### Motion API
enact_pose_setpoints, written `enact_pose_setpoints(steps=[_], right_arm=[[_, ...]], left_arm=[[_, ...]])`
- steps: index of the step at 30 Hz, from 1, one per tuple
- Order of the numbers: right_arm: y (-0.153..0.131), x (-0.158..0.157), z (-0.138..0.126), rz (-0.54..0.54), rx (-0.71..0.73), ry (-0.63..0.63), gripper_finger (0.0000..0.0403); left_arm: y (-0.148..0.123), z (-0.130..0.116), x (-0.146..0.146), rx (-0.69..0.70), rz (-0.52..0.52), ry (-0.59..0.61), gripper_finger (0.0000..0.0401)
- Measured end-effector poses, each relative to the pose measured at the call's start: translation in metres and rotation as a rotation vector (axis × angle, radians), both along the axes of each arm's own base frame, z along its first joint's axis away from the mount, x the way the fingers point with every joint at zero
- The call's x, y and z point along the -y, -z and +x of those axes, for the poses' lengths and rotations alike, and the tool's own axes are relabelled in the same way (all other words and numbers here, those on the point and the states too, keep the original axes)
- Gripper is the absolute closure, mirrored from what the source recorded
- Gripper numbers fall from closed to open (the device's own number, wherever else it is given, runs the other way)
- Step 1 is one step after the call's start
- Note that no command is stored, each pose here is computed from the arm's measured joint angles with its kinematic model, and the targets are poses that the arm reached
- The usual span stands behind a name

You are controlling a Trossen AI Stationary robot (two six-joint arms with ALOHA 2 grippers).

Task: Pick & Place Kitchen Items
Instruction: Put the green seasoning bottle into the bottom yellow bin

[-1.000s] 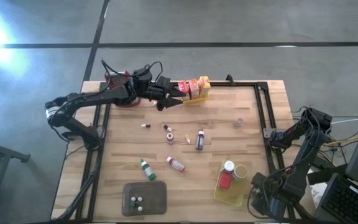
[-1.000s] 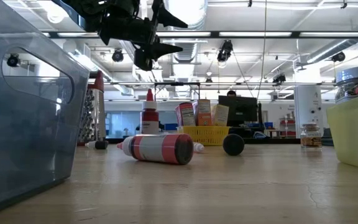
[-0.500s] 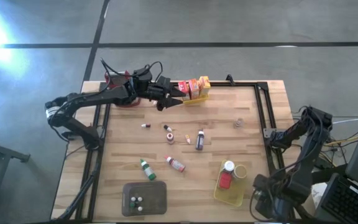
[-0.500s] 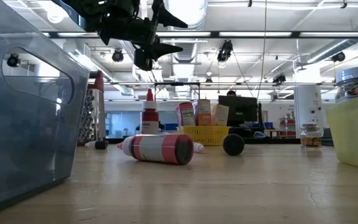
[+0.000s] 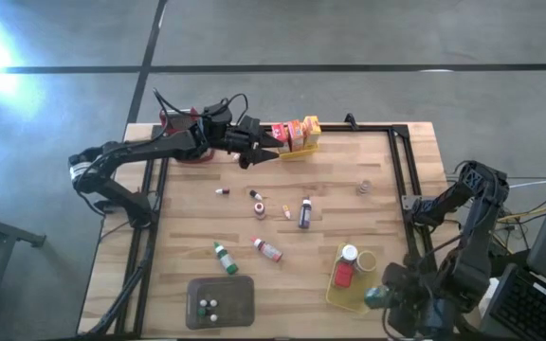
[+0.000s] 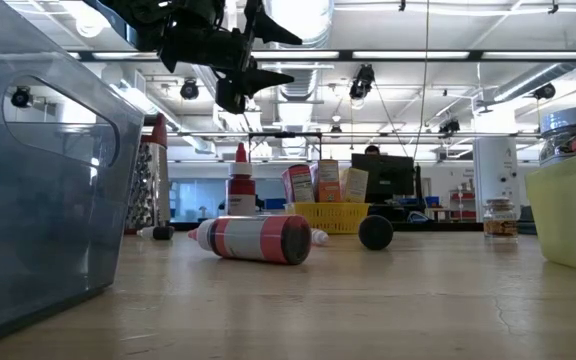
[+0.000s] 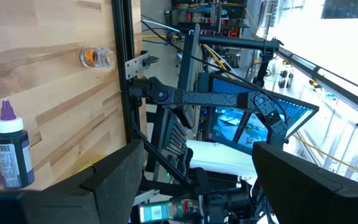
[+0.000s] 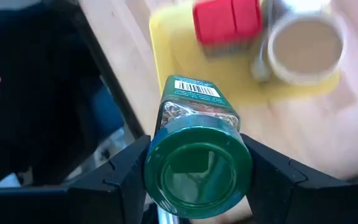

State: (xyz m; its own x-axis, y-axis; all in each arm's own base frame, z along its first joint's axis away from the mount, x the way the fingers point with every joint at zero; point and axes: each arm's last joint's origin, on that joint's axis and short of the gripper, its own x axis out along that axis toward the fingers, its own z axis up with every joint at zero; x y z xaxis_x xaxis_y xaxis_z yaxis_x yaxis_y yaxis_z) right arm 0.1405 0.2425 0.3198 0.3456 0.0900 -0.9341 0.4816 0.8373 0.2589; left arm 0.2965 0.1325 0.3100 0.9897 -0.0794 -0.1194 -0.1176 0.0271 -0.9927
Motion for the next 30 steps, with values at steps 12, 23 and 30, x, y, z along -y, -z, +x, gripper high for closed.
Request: enact_pose_setpoints(steps=[12, 23, 30], right_arm=[[0.009, 0.026, 0.041, -0.103, -0.034, -0.142, 0.02], [0.022, 0.026, 0.048, -0.138, -0.088, -0.201, 0.0197], [0.037, 0.026, 0.047, -0.135, -0.109, -0.205, 0.0197]], left_arm=[[0.0, 0.0, 0.0, 0.0, 0.0, 0.0, 0.0096], [0.0, 0.0, 0.0, 0.0, 0.0, 0.0, 0.0096], [0.0, 0.0, 0.0, 0.0, 0.0, 0.0, 0.0096]])
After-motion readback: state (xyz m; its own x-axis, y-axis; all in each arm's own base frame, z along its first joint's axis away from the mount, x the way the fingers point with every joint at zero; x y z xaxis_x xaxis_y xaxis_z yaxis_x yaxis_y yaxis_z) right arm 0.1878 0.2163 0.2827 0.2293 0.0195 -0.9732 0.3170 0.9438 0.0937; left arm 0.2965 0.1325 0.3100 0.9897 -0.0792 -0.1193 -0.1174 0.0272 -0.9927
